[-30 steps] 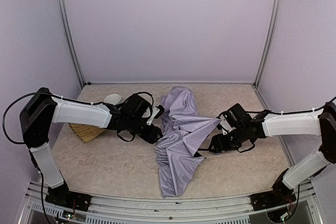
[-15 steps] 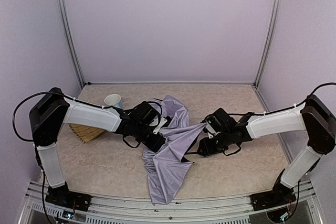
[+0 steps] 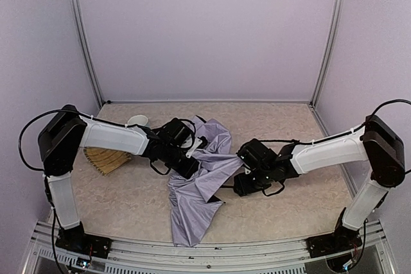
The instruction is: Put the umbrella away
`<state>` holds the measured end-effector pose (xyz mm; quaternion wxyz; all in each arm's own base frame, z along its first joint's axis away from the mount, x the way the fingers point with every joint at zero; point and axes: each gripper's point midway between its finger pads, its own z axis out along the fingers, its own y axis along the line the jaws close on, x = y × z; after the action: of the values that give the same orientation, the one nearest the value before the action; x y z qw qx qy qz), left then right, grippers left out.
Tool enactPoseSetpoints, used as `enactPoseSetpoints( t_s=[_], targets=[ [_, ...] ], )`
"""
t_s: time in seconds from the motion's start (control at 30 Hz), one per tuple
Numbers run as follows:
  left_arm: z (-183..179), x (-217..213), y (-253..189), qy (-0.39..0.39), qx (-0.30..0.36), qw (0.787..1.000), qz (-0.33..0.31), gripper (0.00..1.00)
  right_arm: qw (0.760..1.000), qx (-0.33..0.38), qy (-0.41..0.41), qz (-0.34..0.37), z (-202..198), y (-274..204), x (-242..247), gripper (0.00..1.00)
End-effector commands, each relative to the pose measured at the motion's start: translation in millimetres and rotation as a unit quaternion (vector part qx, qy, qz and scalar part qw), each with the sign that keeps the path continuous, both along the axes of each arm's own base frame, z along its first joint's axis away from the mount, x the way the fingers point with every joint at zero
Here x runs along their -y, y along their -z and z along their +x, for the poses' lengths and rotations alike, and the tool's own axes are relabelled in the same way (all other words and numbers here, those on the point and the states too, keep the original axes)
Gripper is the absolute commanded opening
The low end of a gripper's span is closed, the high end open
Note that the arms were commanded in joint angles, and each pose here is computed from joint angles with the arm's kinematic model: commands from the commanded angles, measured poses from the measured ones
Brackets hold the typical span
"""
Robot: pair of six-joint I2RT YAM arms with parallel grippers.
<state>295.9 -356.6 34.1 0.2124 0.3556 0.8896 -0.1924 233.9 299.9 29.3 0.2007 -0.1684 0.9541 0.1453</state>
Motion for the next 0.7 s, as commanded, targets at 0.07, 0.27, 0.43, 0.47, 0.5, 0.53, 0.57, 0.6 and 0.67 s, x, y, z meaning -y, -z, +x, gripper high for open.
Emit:
enactPoseSetpoints(
  t_s=[0.07, 0.27, 0.43, 0.47, 0.5, 0.53, 0.57, 0.6, 0.67],
  targets=[
    [40.1, 23.7, -39.1, 0.003, 0.056, 0.996, -0.063, 0.46, 1.000, 0.014, -0.020, 0.018, -9.9, -19.6, -6.3, 0.63],
    [72.9, 5.6, -63.2, -0.021, 0.092, 0.994, -0.057, 0.61, 0.998, 0.055, -0.040, -0.013, -6.4, -41.8, 9.1, 0.68],
    [101.2, -24.6, -132.9, -0.058, 0.174, 0.978, -0.098, 0.80, 0.992, 0.085, -0.098, -0.006, -5.5, -64.1, 2.0, 0.73],
    [103.5, -27.7, -144.9, -0.061, 0.190, 0.975, -0.102, 0.81, 0.991, 0.085, -0.103, -0.013, -5.0, -63.3, 4.0, 0.73],
    [103.7, -29.4, -154.6, -0.061, 0.201, 0.972, -0.104, 0.82, 0.990, 0.085, -0.109, -0.018, -5.7, -62.3, 5.1, 0.74],
    [102.7, -31.0, -162.2, -0.060, 0.209, 0.970, -0.107, 0.82, 0.990, 0.084, -0.115, -0.020, -5.9, -62.5, 5.7, 0.74],
    [98.0, -31.4, -170.1, -0.055, 0.217, 0.968, -0.111, 0.82, 0.989, 0.085, -0.122, -0.018, -6.4, -64.9, 4.0, 0.74],
    [93.8, -30.4, -172.9, -0.050, 0.220, 0.968, -0.113, 0.82, 0.988, 0.087, -0.130, -0.017, -6.9, -66.9, 2.9, 0.75],
    [75.0, -24.9, -181.3, -0.022, 0.229, 0.965, -0.124, 0.82, 0.985, 0.092, -0.145, -0.012, -7.2, -72.6, -1.7, 0.75]
  ],
)
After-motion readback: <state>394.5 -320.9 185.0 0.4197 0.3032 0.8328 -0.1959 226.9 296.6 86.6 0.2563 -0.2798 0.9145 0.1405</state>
